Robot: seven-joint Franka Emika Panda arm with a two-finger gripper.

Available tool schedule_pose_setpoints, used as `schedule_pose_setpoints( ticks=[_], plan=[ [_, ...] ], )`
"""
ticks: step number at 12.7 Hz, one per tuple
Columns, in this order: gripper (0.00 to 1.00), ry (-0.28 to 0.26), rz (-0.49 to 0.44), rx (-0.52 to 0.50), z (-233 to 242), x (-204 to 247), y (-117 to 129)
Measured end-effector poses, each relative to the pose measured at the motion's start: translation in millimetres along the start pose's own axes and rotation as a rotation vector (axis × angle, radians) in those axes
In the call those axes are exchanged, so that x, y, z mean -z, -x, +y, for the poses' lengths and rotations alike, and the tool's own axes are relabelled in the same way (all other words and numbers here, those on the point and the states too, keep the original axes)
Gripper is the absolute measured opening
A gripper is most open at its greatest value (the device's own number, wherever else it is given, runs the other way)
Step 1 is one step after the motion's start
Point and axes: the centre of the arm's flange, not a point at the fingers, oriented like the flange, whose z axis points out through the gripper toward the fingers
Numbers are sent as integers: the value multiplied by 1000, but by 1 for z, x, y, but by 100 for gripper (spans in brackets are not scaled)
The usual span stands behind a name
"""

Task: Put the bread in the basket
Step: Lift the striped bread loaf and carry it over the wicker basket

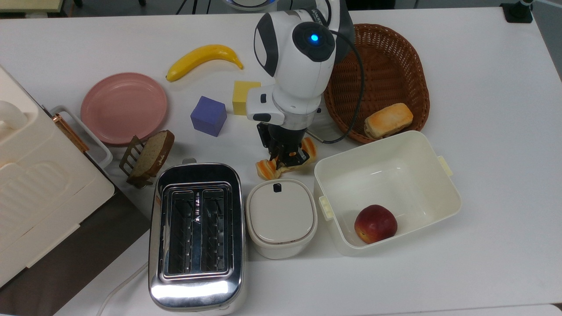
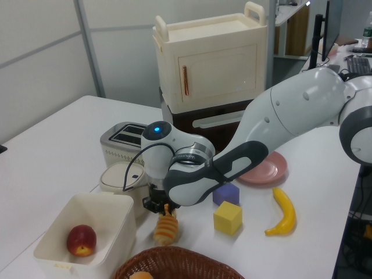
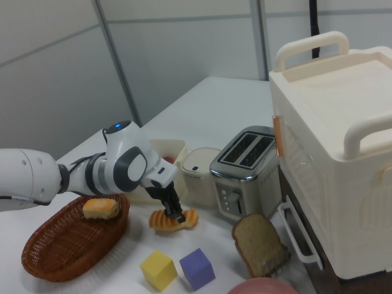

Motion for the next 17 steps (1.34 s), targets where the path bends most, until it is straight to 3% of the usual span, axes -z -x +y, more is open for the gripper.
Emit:
schedule_pose_setpoints(
  ticks=[3, 7, 8, 9, 12, 17],
  plan=[
    [15, 27, 7, 3, 13, 41, -13],
    [11, 115, -45, 131, 76, 146, -41],
    [11, 113, -74, 171, 84, 163, -40],
    [11, 105, -118, 248, 82, 183, -23],
    [11, 114, -172, 434, 35, 202, 65],
    [11, 93, -180, 610, -6, 215, 156]
  ],
)
